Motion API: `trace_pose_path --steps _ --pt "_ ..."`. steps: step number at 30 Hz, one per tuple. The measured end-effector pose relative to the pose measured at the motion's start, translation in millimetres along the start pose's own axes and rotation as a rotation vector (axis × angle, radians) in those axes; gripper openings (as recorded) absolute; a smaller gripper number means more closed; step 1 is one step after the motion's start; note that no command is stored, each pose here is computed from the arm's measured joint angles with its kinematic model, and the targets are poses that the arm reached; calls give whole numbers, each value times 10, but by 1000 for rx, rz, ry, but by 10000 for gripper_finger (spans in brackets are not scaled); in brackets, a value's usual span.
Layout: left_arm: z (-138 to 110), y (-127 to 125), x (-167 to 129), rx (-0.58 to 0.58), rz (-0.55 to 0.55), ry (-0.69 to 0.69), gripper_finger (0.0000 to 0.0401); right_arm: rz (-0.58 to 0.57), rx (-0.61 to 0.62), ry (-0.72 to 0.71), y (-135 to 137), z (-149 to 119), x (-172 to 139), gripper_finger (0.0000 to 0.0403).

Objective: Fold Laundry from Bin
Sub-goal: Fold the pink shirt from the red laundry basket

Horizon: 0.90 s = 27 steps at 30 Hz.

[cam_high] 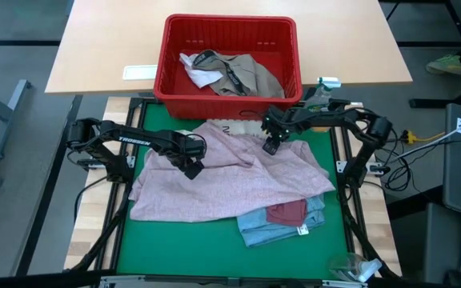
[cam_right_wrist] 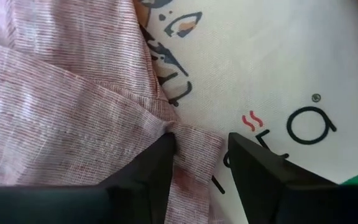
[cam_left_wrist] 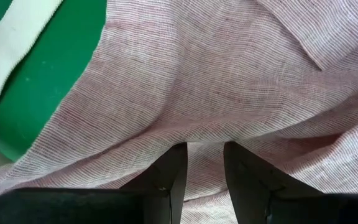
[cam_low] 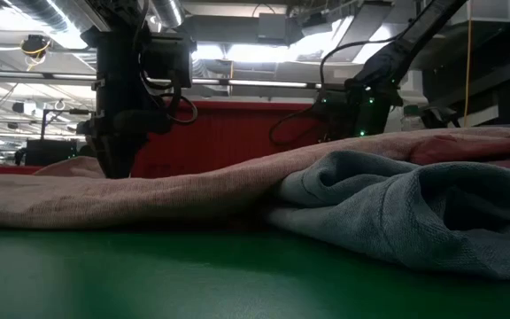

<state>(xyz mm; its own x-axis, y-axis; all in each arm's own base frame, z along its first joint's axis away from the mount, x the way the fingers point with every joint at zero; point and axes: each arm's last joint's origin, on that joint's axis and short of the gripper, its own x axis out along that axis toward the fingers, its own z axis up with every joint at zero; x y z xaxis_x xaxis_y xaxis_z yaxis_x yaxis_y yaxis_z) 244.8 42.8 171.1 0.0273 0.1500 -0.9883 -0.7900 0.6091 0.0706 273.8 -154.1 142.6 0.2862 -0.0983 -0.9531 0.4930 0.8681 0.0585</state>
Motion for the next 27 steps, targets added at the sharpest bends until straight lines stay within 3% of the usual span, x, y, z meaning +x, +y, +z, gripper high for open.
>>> trace_pose_path --steps 11,19,27 --pt "2 -2 0 0 -1 -2 100 -31 -54 -19 6 146 -115 152" --pt "3 -1 0 -1 -2 -2 100 -32 -51 -14 11 198 -176 209" --pt "3 -3 0 -1 -3 -3 100 111 -59 -69 51 252 -186 232"
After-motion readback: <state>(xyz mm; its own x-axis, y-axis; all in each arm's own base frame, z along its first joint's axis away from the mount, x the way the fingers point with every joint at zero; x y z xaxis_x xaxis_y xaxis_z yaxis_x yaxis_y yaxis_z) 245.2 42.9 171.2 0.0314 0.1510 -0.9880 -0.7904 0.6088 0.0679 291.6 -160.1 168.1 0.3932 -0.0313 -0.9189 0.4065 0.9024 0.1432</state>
